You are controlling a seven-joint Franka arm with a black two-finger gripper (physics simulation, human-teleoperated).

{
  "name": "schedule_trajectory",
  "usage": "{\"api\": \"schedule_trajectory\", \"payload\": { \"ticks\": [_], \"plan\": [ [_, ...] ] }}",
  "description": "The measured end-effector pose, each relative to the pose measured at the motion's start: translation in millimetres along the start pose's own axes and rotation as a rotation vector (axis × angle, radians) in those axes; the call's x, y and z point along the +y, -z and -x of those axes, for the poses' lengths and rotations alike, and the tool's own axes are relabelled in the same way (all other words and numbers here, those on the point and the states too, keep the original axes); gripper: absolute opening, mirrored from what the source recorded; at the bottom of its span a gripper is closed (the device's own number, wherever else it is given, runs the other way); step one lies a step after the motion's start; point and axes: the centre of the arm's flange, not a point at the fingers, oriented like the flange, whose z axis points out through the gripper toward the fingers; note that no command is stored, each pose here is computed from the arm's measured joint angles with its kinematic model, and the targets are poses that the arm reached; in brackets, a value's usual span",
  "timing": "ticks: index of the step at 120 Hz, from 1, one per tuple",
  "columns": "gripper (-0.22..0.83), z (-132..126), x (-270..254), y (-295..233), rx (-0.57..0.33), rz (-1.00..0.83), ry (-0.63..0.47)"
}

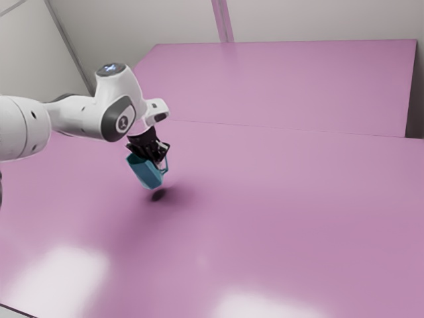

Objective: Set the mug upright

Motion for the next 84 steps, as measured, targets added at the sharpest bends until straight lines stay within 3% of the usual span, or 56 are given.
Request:
{"api": "schedule_trajectory", "payload": {
  "ticks": [30, 75, 84],
  "plan": [
    [-0.17, 16.3, 4.0, -25.1, -0.034, 0.008, 0.049],
    [-0.17, 17.8, 5.7, -48.9, -0.061, 0.001, 0.1],
    [-0.01, 17.7, 6.2, -49.9, -0.065, 0.005, 0.103]
  ]
}}
